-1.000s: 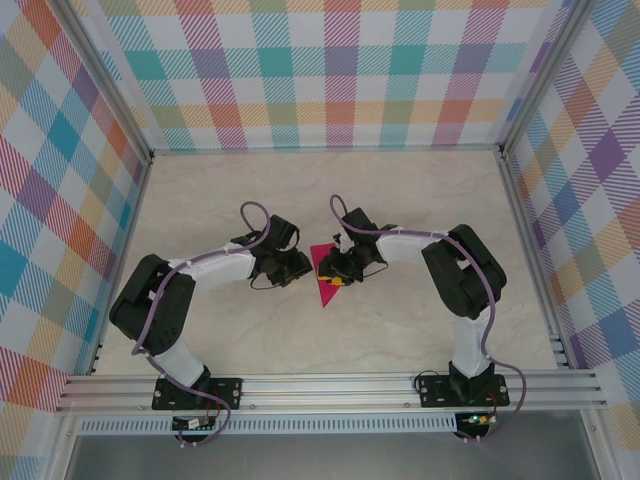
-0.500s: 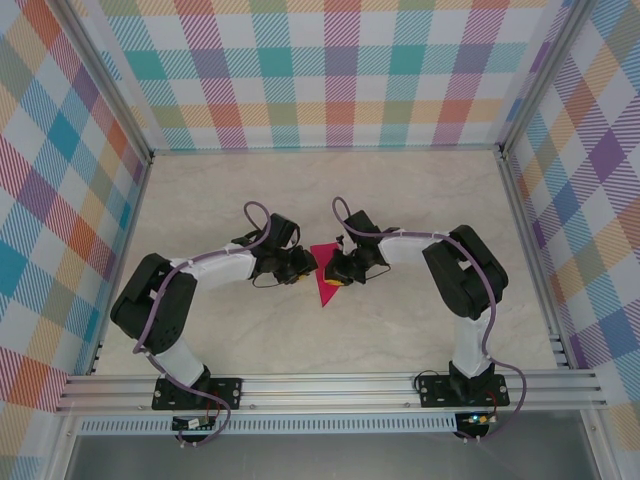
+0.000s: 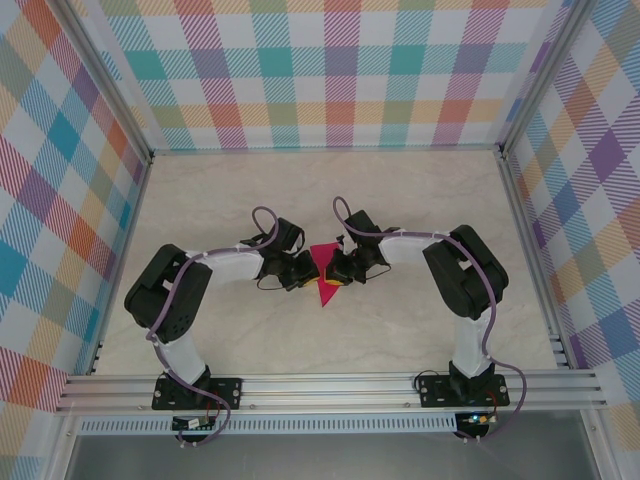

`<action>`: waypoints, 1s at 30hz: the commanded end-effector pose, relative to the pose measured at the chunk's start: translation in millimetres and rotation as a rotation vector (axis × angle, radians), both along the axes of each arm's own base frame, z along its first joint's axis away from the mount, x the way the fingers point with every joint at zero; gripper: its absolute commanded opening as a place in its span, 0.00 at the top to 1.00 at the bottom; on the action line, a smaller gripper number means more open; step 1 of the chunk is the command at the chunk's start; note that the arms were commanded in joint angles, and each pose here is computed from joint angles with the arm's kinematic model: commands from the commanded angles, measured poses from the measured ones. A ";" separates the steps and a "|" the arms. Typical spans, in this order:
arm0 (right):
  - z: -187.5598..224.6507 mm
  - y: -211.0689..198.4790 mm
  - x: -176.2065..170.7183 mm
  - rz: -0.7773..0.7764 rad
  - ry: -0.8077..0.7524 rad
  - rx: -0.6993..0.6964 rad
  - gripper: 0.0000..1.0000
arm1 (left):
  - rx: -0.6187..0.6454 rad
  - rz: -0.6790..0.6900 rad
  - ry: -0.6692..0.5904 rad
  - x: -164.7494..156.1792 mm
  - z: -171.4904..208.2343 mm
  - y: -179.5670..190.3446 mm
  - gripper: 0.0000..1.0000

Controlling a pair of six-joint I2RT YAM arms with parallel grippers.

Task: Fold a paper plane with a square sheet of paper (pick it up from the middle)
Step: Third fold the triangle at the center of the table.

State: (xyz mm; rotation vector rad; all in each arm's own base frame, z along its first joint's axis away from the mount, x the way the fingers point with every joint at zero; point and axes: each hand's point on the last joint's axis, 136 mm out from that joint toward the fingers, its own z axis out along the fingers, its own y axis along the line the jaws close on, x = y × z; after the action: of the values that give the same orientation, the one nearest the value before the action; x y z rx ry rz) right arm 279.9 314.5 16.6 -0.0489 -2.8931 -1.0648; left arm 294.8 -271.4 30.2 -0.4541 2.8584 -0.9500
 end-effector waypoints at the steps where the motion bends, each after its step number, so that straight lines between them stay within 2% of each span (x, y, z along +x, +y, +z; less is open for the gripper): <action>1: -19.7 -17.6 -8.0 -0.009 0.033 -0.086 0.97 | -0.032 -0.037 -0.009 -0.6 4.6 -14.1 0.92; 12: -22.4 -18.8 -8.0 -0.011 0.039 -0.095 0.97 | 0.024 -0.021 -0.055 3.4 17.2 -3.7 0.93; 16: -23.4 -19.4 -8.4 -0.013 0.041 -0.099 0.97 | -0.015 -0.046 -0.071 3.3 25.1 -10.3 0.93; 18: -23.7 -19.2 -8.3 -0.011 0.040 -0.100 0.97 | -0.047 -0.063 -0.057 1.8 23.7 -17.2 0.93; 30: -25.6 -20.2 -9.3 -0.015 0.049 -0.104 0.97 | -0.033 -0.069 -0.033 0.6 11.2 -17.2 0.93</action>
State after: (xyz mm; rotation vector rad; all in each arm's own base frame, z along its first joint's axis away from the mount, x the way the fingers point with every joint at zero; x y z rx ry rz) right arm 279.6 314.3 16.3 -0.0500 -2.8926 -1.0620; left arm 294.9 -276.7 38.0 -0.3943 2.8464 -0.9748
